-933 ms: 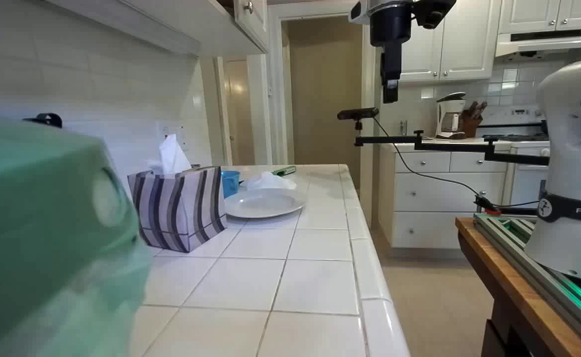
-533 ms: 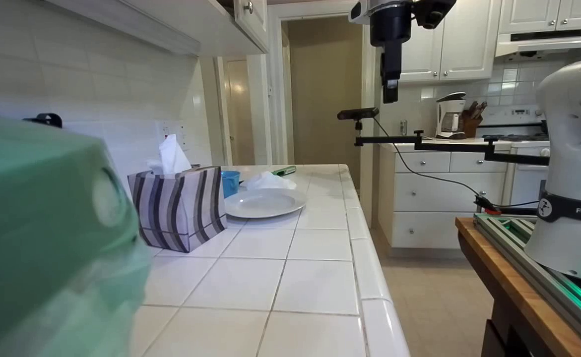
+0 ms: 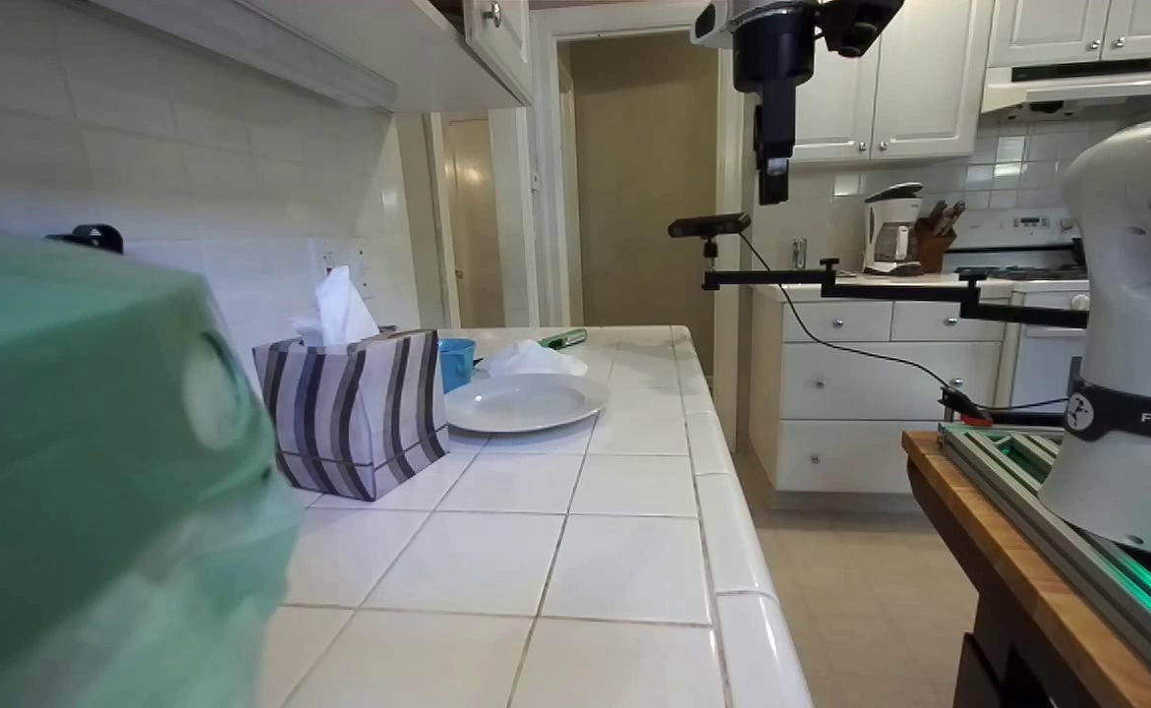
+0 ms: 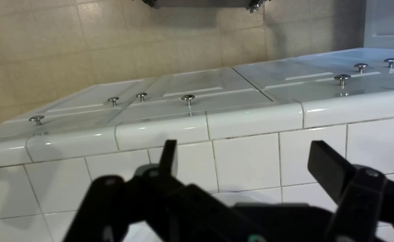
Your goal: Place the blue cup on the plate and stir the contents
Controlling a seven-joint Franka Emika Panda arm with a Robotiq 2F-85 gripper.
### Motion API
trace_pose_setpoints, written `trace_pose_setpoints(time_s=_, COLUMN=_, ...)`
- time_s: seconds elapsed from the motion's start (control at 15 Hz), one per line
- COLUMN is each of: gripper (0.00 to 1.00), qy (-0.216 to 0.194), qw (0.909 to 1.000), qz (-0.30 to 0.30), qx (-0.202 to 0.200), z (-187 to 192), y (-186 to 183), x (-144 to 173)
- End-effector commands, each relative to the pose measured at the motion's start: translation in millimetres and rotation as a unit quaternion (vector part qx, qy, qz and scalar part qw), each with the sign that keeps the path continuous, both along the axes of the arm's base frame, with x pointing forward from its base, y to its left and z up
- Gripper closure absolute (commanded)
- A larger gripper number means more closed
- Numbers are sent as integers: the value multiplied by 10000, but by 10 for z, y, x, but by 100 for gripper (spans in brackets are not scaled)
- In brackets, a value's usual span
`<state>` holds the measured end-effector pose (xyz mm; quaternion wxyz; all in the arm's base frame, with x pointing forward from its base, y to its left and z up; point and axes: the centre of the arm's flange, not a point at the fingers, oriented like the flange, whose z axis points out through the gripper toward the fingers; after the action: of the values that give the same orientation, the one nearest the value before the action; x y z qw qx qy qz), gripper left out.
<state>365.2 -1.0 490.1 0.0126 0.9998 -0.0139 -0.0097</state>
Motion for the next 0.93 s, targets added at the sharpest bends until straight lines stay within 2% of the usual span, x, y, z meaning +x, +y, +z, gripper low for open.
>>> trace_pose_setpoints(time_s=0.0, gripper=0, qy=0, qw=10000, qz=0, qx=0, z=0, y=0, x=0)
trace_pose_setpoints(time_s=0.47, gripper=0, qy=0, qw=10000, qz=0, qx=0, z=0, y=0, x=0)
trace_pose_setpoints(time_s=0.87, gripper=0, qy=-270, qw=9994, qz=-153, qx=148, z=-295, y=83, x=340)
